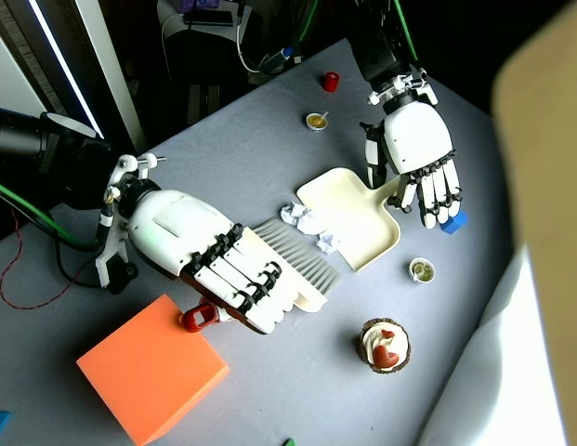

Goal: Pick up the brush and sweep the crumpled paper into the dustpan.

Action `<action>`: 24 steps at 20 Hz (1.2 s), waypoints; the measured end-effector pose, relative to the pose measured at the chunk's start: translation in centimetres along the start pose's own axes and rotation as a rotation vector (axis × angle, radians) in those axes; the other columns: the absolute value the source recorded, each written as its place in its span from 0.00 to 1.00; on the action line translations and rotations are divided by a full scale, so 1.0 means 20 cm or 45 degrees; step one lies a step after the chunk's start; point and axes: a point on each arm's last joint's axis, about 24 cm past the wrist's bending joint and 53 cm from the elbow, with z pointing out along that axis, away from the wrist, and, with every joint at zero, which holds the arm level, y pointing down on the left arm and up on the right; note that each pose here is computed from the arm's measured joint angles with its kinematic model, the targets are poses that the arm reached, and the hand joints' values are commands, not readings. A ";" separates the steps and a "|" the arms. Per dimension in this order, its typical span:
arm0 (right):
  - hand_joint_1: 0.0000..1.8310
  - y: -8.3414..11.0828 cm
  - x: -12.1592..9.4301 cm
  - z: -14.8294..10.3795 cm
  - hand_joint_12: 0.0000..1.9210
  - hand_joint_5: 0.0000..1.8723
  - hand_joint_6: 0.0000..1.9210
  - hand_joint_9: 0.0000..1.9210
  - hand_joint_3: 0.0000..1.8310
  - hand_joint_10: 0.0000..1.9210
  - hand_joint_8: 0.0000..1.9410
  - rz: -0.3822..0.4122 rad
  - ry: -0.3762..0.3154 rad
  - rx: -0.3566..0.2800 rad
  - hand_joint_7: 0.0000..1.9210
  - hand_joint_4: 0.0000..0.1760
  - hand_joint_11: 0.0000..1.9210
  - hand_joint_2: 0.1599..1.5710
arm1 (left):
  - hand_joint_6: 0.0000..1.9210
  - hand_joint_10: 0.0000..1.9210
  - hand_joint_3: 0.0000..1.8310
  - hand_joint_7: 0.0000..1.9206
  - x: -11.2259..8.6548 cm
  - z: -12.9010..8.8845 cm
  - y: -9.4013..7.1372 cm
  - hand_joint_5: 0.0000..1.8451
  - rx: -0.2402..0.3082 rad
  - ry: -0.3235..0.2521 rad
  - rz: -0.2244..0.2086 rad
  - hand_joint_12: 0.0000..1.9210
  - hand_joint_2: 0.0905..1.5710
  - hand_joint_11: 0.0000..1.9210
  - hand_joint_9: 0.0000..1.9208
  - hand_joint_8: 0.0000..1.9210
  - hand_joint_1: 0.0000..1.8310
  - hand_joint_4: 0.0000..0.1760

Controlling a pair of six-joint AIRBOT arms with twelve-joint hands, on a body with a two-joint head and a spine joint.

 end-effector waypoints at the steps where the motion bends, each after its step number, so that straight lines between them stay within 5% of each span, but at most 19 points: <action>1: 0.68 0.00 0.00 0.01 0.01 0.07 0.00 0.05 0.00 0.00 0.00 0.010 -0.001 0.001 0.04 0.00 0.05 0.57 | 0.44 0.00 0.00 0.18 0.00 0.00 0.00 0.58 -0.001 0.000 -0.001 0.19 0.67 0.03 0.13 0.00 0.62 0.00; 16: 0.64 0.00 0.09 0.12 0.01 0.09 0.01 0.07 0.00 0.01 0.01 0.077 0.010 0.005 0.06 0.00 0.05 0.57 | 0.44 0.00 0.00 0.18 -0.08 0.00 -0.01 0.57 0.005 -0.040 0.008 0.24 0.67 0.00 0.12 0.00 0.61 0.00; 18: 0.61 0.00 0.09 0.12 0.02 0.19 0.01 0.16 0.00 0.01 0.01 0.079 0.012 0.002 0.16 0.00 0.09 0.53 | 0.44 0.00 0.00 0.17 -0.08 0.00 -0.01 0.57 0.005 -0.042 0.008 0.24 0.67 0.01 0.12 0.00 0.61 0.00; 20: 0.66 0.00 0.09 0.13 0.12 0.34 0.01 0.41 0.00 0.02 0.01 0.083 0.008 0.004 0.38 0.00 0.31 0.52 | 0.46 0.00 0.00 0.16 -0.08 0.00 -0.01 0.57 0.005 -0.046 0.007 0.23 0.67 0.00 0.11 0.00 0.61 0.00; 21: 0.67 0.00 0.08 0.13 0.30 0.44 0.01 0.53 0.00 0.05 0.01 0.086 0.003 0.005 0.51 0.00 0.35 0.55 | 0.44 0.00 0.00 0.17 -0.09 0.00 -0.01 0.58 0.006 -0.048 0.007 0.22 0.67 0.00 0.11 0.00 0.62 0.00; 22: 0.69 0.00 0.07 0.13 0.61 0.53 0.26 0.56 0.00 0.16 0.39 0.091 0.001 0.006 0.57 0.00 0.31 0.63 | 0.44 0.00 0.00 0.16 -0.09 0.00 -0.01 0.58 0.007 -0.054 0.009 0.21 0.67 0.00 0.11 0.00 0.61 0.00; 23: 0.66 0.01 0.07 0.14 0.83 0.59 0.36 0.49 0.00 0.55 0.49 0.089 -0.003 0.000 0.53 0.00 0.33 0.63 | 0.45 0.00 0.00 0.16 -0.10 0.00 -0.01 0.57 0.007 -0.056 0.007 0.22 0.67 0.00 0.10 0.00 0.61 0.00; 24: 0.65 0.01 0.06 0.14 0.97 0.49 0.74 0.48 0.00 0.91 0.90 0.091 -0.006 -0.001 0.47 0.00 0.42 0.58 | 0.44 0.00 0.00 0.15 -0.10 0.00 -0.01 0.57 0.007 -0.055 0.007 0.22 0.67 0.00 0.10 0.00 0.62 0.00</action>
